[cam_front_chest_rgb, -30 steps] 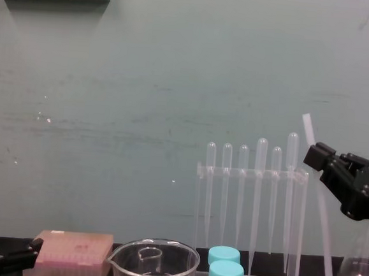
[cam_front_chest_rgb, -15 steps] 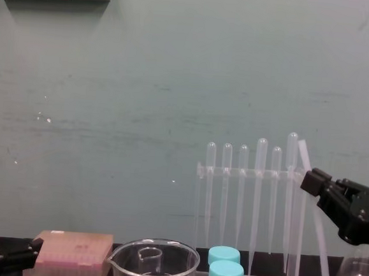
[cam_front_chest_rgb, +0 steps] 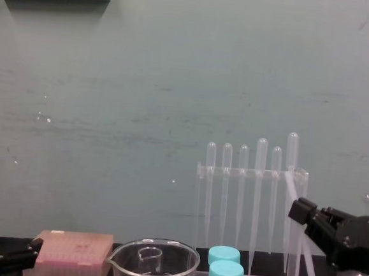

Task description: Pick up the stirring rod with one hand, then place it down.

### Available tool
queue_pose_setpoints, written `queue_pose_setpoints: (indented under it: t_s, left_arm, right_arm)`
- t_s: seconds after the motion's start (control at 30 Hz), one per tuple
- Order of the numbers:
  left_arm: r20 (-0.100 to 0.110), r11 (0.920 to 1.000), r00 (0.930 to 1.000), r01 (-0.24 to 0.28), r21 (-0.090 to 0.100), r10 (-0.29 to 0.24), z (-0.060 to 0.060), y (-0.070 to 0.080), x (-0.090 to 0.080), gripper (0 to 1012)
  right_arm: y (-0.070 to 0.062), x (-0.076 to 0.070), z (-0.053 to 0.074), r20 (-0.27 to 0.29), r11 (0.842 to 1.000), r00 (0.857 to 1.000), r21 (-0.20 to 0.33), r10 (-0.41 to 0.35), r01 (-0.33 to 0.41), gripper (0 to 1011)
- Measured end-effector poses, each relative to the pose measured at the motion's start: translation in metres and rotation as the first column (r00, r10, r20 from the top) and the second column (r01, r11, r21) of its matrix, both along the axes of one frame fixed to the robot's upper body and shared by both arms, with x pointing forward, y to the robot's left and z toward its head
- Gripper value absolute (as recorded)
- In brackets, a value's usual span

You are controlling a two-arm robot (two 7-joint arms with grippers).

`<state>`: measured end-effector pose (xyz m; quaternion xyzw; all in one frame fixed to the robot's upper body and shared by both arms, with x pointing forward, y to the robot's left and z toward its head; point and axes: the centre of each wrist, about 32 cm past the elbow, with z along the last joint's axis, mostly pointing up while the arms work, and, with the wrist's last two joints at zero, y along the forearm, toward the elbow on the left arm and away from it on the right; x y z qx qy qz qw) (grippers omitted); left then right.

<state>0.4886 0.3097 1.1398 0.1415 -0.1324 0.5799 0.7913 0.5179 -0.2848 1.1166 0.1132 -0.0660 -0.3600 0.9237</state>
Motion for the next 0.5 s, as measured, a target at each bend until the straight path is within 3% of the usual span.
queue_pose_setpoints:
  t_s: [0.5]
  left_arm:
    - [0.000,1.0000,1.0000,0.000,0.000,0.000,0.0000,0.0000,0.0000,1000]
  right_arm:
    - [0.0000,0.0051,-0.0031,-0.028,1.000,1.000,-0.008,0.007,-0.008,65]
